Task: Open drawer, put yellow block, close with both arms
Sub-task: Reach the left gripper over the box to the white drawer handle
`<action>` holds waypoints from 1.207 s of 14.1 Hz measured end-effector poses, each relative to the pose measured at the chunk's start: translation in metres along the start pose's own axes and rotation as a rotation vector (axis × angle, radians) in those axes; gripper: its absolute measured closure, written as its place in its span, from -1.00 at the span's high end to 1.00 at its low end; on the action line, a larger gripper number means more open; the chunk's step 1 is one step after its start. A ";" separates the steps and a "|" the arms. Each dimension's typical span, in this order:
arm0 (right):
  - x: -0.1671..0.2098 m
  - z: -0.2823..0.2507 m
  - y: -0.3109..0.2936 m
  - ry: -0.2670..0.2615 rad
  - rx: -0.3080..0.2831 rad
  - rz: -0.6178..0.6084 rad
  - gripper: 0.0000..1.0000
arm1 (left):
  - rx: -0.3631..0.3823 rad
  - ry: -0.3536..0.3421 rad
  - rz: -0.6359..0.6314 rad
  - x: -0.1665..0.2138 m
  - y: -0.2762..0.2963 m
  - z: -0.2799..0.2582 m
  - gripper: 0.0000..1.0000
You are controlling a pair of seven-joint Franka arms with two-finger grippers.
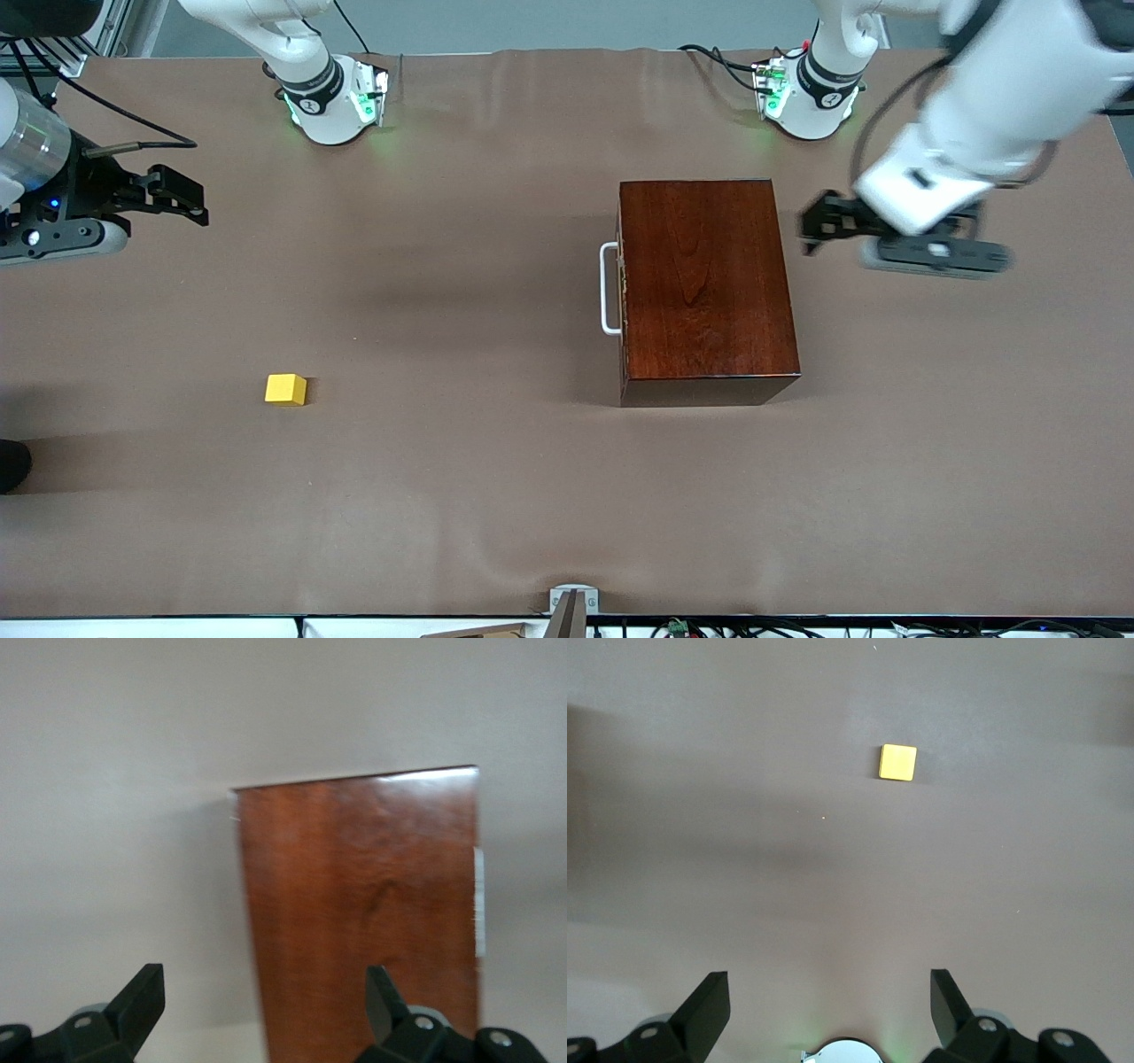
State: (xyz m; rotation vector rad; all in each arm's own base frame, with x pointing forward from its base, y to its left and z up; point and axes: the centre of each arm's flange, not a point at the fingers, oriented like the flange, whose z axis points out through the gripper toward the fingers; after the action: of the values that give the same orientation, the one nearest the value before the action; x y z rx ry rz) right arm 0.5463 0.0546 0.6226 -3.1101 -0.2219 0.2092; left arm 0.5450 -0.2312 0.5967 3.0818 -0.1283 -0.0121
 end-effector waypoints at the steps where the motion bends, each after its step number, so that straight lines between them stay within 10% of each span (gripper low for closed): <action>1: 0.000 0.000 0.000 0.000 0.000 0.000 1.00 | 0.003 -0.020 -0.006 -0.005 0.025 0.002 1.00; 17: 0.000 0.003 0.000 -0.008 0.001 0.000 1.00 | -0.041 -0.043 -0.309 -0.028 0.270 0.151 1.00</action>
State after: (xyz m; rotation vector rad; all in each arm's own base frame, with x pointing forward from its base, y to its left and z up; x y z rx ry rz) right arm 0.5462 0.0546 0.6197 -3.1092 -0.2216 0.2215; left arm 0.4929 -0.5058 0.4613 3.0269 0.3420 -0.0935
